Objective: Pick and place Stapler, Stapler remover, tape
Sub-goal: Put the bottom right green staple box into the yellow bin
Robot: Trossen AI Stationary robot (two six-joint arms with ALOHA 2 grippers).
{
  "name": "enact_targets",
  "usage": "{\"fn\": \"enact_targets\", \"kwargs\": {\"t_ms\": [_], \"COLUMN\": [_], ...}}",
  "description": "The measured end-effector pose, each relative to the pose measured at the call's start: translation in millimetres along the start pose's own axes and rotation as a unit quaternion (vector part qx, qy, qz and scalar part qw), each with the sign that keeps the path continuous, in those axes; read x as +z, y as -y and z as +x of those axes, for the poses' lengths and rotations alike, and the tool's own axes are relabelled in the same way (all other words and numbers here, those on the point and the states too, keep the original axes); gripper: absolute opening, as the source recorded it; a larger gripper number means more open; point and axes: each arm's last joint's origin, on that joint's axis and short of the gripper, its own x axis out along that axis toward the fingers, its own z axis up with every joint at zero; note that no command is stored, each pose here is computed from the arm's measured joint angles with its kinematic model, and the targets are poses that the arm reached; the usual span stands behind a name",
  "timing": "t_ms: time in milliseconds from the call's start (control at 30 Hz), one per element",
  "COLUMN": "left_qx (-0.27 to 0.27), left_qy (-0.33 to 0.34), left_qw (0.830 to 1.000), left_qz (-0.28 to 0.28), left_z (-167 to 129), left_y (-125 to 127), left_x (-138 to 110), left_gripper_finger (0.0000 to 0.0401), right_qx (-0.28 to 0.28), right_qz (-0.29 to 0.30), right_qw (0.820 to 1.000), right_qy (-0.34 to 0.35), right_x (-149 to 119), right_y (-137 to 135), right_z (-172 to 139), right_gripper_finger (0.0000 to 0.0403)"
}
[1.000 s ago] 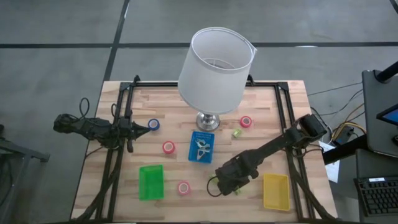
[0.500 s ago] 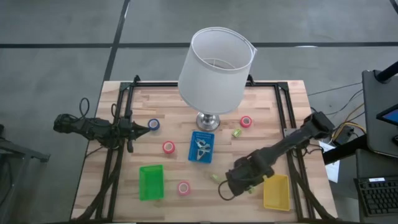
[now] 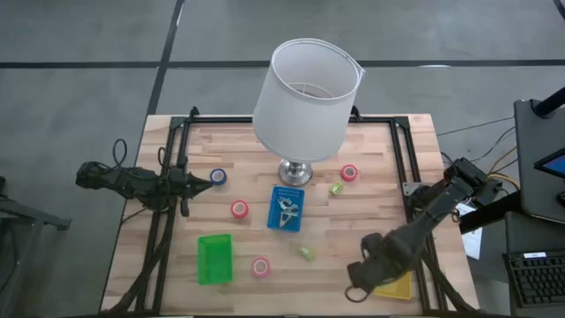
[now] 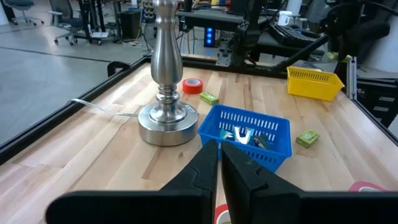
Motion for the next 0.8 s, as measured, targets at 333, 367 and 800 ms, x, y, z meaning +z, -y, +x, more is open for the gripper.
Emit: {"fn": "enact_targets", "kwargs": {"t_ms": [333,367,800], "left_qx": [0.0,0.0,0.0], "left_qy": [0.0,0.0,0.0], "left_qw": [1.0,1.0,1.0], "left_qz": [0.0,0.0,0.0], "left_z": [0.0,0.0,0.0], "left_y": [0.0,0.0,0.0], "left_x": [0.0,0.0,0.0], "left_gripper_finger": [0.0023,0.0023,0.0023], "right_qx": [-0.023,-0.025,-0.028], "right_qz": [0.028,0.03,0.045], "right_qw": [0.999,0.999,0.998], "right_qy": [0.013,0.014,0.014], "right_x": [-14.5,-15.6,-20.7], "right_y": [15.9,17.3,23.7], "right_z": [15.7,17.0,30.7], "right_gripper_finger": [0.0112,0.0112,0.0114]}}
